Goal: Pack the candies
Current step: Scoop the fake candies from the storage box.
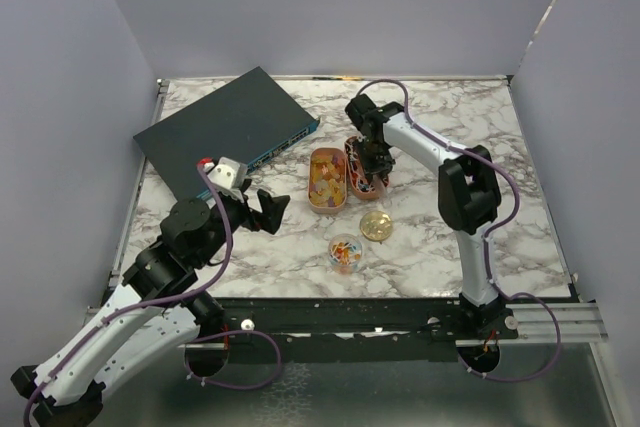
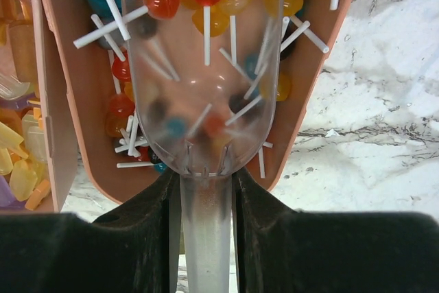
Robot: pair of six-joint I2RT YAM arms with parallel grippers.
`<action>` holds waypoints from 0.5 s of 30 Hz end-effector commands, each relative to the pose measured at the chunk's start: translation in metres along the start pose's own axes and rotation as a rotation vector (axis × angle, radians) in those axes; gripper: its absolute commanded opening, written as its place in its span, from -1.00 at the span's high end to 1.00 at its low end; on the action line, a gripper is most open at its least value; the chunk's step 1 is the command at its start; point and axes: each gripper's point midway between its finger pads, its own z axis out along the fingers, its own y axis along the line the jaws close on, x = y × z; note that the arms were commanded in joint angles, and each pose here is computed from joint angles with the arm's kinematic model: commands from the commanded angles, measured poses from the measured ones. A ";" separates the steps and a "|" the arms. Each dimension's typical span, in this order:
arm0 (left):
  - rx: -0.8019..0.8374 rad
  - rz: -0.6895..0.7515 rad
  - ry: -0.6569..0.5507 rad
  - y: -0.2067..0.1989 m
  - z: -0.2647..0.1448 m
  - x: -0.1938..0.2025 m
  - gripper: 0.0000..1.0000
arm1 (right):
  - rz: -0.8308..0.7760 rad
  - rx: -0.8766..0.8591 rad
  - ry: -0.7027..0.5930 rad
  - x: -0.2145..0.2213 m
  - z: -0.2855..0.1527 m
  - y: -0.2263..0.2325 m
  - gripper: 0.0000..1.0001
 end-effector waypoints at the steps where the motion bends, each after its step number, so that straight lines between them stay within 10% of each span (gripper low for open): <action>1: -0.023 0.012 0.018 0.004 0.003 0.007 -0.98 | -0.006 0.013 -0.021 0.002 0.000 -0.007 0.99; 15: -0.044 0.019 0.033 0.008 0.006 0.011 -0.98 | -0.018 -0.008 -0.115 0.010 -0.025 -0.012 0.99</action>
